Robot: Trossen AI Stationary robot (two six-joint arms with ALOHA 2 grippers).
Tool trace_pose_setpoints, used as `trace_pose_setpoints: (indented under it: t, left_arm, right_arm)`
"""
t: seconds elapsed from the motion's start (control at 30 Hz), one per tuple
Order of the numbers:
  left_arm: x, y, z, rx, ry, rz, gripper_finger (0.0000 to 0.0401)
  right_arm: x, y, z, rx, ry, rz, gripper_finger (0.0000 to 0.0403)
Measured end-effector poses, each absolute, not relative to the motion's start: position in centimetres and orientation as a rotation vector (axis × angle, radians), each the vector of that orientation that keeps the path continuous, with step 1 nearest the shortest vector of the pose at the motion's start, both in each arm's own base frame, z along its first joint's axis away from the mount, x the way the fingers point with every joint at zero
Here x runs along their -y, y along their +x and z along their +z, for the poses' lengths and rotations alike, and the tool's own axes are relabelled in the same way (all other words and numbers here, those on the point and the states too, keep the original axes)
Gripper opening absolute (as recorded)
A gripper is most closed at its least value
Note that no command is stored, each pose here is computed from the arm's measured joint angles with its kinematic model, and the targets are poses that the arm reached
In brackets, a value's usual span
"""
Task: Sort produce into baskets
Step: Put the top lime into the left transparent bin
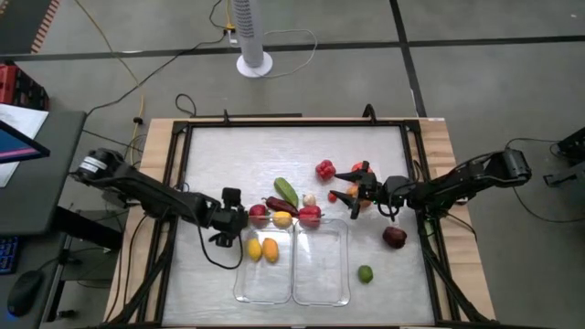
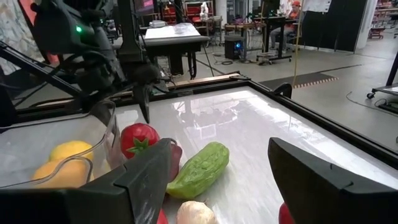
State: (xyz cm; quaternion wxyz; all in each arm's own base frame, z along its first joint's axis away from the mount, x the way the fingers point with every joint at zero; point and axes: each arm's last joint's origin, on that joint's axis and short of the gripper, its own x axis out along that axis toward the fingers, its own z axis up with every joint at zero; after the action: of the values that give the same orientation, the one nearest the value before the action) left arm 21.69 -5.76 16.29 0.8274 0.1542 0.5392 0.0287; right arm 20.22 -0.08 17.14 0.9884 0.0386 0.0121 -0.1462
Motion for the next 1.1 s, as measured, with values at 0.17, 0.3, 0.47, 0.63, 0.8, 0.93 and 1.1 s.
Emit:
trace_pose_setpoints:
  t: [0.17,0.3,0.47,0.63,0.8,0.93,1.1]
  left_arm:
    - [5.4,22.2,15.9,-1.154,0.32,0.029,0.0307]
    - [4.9,22.4,15.9,-1.15,0.281,0.02,0.0296]
    - [4.7,22.5,15.9,-1.16,0.266,-0.025,0.025]
    - [4.6,22.4,15.9,-1.176,0.26,-0.033,0.0198]
    - [4.5,22.0,16.0,-1.208,0.24,-0.012,0.0174]
    - [4.5,21.5,16.7,-1.251,0.212,-0.001,0.0172]
    - [4.4,21.2,19.9,-1.21,0.168,0.037,0.017]
  right_arm:
    - [0.1,20.2,17.1,-0.024,0.078,-0.294,0.0297]
    - [0.1,20.2,17.1,-0.026,0.078,-0.293,0.0297]
    - [0.1,20.2,17.1,-0.026,0.078,-0.293,0.0297]
    - [0.1,20.2,17.1,-0.026,0.078,-0.293,0.0297]
    - [0.1,20.2,17.1,-0.027,0.078,-0.293,0.0297]
    - [0.1,20.2,17.1,-0.027,0.078,-0.293,0.0297]
    - [0.1,20.2,17.1,-0.027,0.08,-0.293,0.0297]
